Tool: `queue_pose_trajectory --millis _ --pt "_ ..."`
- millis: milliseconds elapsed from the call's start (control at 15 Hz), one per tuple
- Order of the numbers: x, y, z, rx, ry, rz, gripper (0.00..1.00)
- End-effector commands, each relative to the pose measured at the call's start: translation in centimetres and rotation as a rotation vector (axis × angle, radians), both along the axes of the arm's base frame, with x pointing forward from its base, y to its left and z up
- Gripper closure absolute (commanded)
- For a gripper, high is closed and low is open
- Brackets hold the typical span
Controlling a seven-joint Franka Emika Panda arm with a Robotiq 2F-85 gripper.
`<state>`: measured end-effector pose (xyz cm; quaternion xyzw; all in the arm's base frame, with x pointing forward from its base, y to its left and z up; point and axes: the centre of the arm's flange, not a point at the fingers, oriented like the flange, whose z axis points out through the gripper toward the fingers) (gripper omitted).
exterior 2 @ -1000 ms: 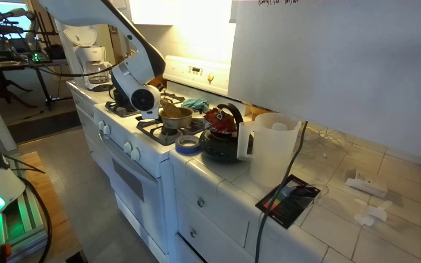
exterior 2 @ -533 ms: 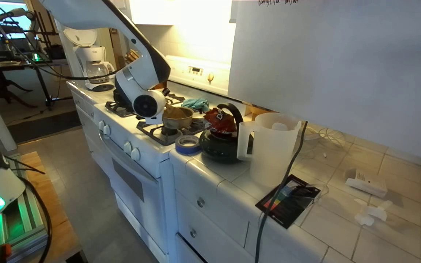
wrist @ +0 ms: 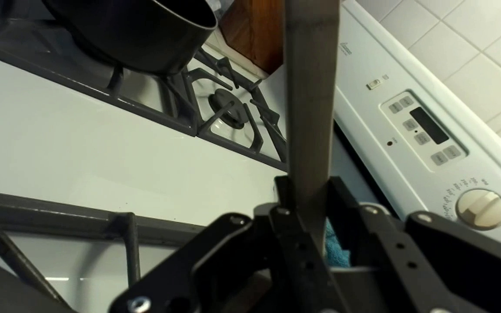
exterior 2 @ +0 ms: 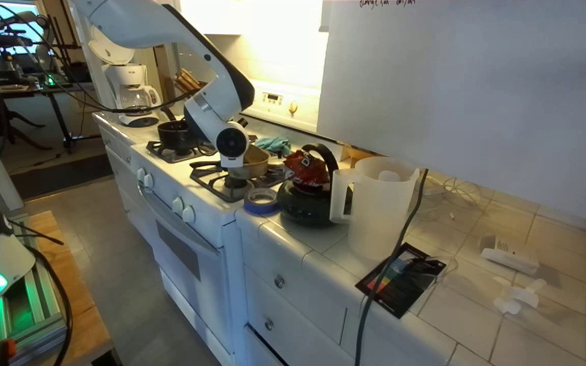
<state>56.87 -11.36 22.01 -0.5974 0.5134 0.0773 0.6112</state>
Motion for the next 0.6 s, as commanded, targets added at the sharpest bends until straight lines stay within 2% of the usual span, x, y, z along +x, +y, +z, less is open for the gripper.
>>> queue_pose_trajectory --millis 0,267,533 --pt "1.5 0.8 0.3 0.045 0.041 0.075 0.94" --pt "-1.0 2.3 1.2 0.113 0.071 0.124 0.94" --pt "-4.0 1.6 0.4 0.142 0.13 0.074 0.94"
